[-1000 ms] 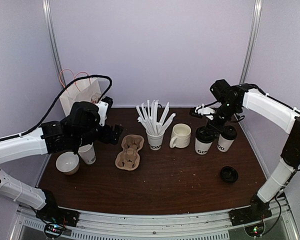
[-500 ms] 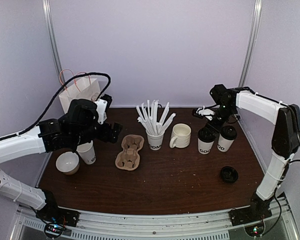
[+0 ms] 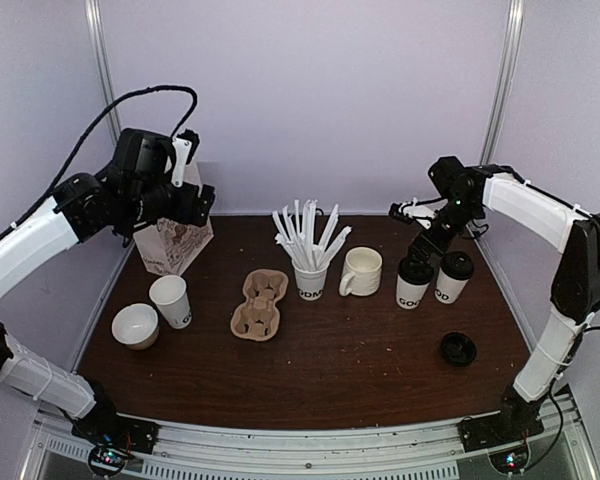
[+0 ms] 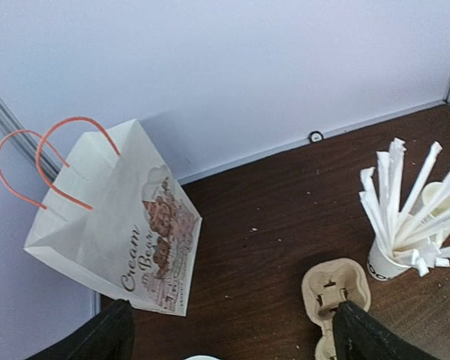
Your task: Pack the takeout coffee
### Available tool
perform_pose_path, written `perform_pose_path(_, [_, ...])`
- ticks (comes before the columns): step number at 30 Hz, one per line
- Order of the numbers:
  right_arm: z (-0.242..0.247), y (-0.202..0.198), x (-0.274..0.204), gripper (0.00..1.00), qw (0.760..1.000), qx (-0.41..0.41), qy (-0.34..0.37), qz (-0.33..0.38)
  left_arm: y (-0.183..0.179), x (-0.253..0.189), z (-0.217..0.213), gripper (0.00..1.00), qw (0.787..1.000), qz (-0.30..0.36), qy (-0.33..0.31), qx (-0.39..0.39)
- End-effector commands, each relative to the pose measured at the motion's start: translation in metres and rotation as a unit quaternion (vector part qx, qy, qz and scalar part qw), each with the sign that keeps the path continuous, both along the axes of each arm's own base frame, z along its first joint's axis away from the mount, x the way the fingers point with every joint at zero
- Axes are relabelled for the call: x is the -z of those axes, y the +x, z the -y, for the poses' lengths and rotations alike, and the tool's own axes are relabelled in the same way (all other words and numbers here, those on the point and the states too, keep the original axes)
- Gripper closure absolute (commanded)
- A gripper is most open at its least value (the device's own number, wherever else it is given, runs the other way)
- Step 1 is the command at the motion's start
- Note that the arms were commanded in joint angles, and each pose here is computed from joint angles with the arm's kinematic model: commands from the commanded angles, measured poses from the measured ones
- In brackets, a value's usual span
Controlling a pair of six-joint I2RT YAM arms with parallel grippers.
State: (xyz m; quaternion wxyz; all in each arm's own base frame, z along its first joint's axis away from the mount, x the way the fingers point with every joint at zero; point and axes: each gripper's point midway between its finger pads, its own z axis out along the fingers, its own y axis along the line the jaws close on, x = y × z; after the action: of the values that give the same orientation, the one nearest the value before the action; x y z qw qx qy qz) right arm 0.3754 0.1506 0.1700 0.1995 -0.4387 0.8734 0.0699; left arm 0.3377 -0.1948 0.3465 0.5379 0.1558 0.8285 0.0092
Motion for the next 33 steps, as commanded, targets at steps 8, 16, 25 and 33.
perform_pose_path(8, [-0.018, -0.018, -0.067, 0.10, 0.995, 0.004, 0.086, 0.057, 0.057, -0.064, -0.121, 0.31, 0.989, 0.015, -0.013, -0.144])
perform_pose_path(16, [-0.025, -0.026, -0.058, 0.12, 0.994, 0.000, 0.103, 0.046, 0.096, -0.041, -0.193, 0.29, 0.976, -0.022, -0.084, -0.200])
perform_pose_path(25, [-0.027, -0.034, -0.049, 0.13, 0.993, -0.002, 0.114, 0.037, 0.163, 0.005, -0.236, 0.23, 0.965, -0.089, -0.117, -0.218])
perform_pose_path(33, [-0.030, -0.038, -0.041, 0.14, 0.992, -0.001, 0.121, 0.023, 0.206, 0.037, -0.238, 0.29, 0.967, -0.127, -0.135, -0.173])
